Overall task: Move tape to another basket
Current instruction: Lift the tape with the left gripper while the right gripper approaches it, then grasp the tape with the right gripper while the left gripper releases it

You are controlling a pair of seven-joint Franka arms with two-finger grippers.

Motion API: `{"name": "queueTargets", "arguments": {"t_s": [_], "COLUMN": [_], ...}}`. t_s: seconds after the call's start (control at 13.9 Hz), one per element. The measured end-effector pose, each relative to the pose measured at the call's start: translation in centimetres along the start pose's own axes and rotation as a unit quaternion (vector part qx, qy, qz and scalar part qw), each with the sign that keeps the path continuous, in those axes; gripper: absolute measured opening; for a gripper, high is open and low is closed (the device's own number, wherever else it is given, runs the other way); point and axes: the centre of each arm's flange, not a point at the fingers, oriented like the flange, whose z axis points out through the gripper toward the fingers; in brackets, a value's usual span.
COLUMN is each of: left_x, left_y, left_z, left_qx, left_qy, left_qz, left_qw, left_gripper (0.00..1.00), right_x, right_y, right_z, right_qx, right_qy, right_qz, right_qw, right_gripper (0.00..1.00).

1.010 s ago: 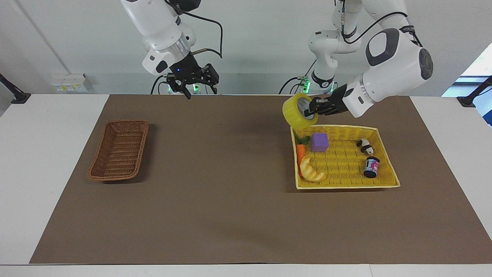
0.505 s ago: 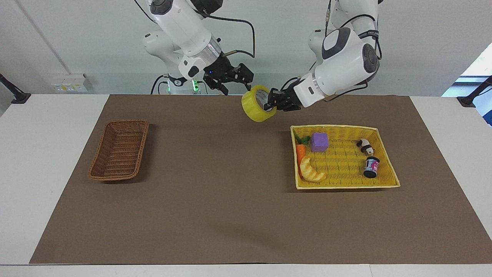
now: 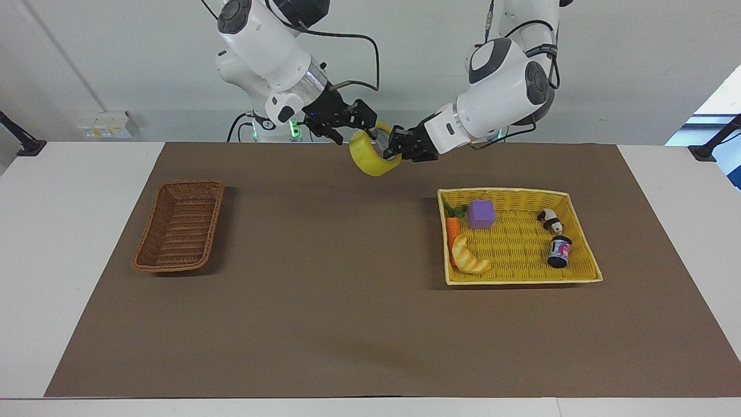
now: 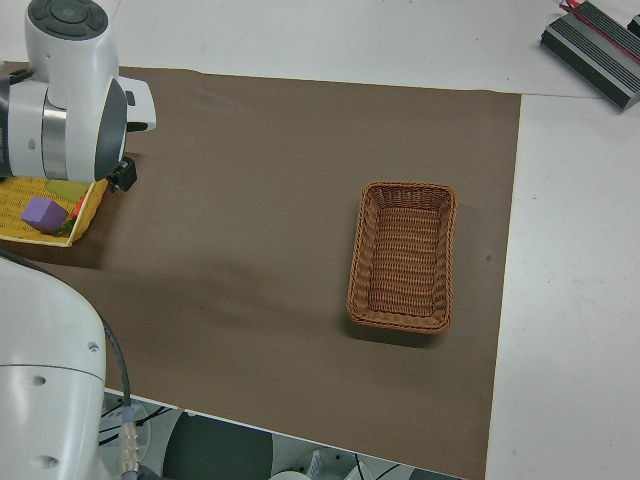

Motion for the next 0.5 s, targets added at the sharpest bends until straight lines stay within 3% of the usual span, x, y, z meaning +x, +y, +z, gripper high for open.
{"name": "queueTargets", "arguments": {"t_s": [0.22,0.43,0.5], "left_x": [-0.05,-0.26,-0.27], "left_y": [0.17,0.22,0.23], "left_z": [0.06,0.85,0.88], "left_qx": [-0.011,-0.010,-0.011], "left_qy": [-0.003,-0.009,-0.009], "left_qz": [-0.003,-0.003,-0.003], "left_qw": [1.000,1.000,1.000], "left_gripper": [0.22,0.22,0.22], "right_x": [0.05,-0.28,-0.33], "right_y": [0.08,-0.21,-0.20], "right_z": [-0.22,-0.55,-0.59], "right_qx": [0.002,0.009,0.009], "right_qy": [0.001,0.001,0.001], "right_qz": [0.001,0.000,-0.001], "right_qw": [1.000,1.000,1.000], "right_gripper": [0.96,0.63,0.57]}}
